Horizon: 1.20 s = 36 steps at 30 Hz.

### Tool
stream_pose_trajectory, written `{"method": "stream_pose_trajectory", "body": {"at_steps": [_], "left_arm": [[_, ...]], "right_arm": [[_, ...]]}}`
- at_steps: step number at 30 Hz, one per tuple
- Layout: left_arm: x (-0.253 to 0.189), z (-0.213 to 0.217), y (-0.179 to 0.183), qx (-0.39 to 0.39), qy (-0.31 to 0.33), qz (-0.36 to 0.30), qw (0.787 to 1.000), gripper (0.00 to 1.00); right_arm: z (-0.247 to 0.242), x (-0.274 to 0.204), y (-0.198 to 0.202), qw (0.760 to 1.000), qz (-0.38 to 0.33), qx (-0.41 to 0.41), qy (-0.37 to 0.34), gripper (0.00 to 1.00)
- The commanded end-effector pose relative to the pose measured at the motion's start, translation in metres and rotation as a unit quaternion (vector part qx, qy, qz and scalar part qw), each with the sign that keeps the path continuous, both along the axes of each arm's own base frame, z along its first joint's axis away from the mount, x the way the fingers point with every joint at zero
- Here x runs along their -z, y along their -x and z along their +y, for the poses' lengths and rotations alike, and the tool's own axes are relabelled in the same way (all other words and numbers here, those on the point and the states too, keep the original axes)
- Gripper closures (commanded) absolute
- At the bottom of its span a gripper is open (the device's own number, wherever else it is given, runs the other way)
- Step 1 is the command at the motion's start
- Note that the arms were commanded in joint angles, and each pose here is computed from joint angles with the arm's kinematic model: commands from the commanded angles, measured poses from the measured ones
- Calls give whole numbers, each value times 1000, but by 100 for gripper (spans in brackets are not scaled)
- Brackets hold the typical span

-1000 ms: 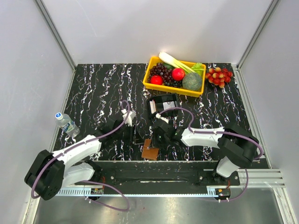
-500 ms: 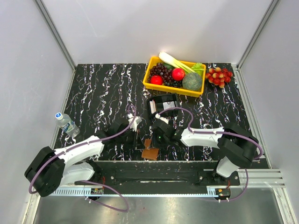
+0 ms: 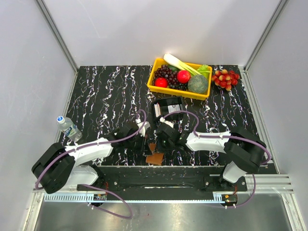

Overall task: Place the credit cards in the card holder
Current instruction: Close the card holder at the center of the board.

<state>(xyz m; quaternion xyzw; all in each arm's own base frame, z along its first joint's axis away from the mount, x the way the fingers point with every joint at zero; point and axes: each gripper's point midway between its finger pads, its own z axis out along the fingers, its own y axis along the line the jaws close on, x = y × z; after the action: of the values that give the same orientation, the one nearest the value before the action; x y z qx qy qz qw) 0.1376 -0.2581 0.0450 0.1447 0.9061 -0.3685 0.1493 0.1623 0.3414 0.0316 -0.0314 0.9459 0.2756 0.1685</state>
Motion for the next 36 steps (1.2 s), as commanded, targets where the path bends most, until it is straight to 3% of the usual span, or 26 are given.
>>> {"method": "stream_pose_trajectory", "body": {"at_steps": [1, 23, 36], "left_arm": [[-16, -12, -24, -31, 19, -39, 999, 100], [6, -12, -24, -46, -20, -31, 998, 100], [29, 12, -24, -71, -117, -19, 990, 100]], "right_arm": [[-10, 11, -2, 999, -9, 0, 40, 100], [-10, 11, -1, 999, -9, -3, 40, 100], [0, 10, 0, 999, -15, -13, 47, 100]]}}
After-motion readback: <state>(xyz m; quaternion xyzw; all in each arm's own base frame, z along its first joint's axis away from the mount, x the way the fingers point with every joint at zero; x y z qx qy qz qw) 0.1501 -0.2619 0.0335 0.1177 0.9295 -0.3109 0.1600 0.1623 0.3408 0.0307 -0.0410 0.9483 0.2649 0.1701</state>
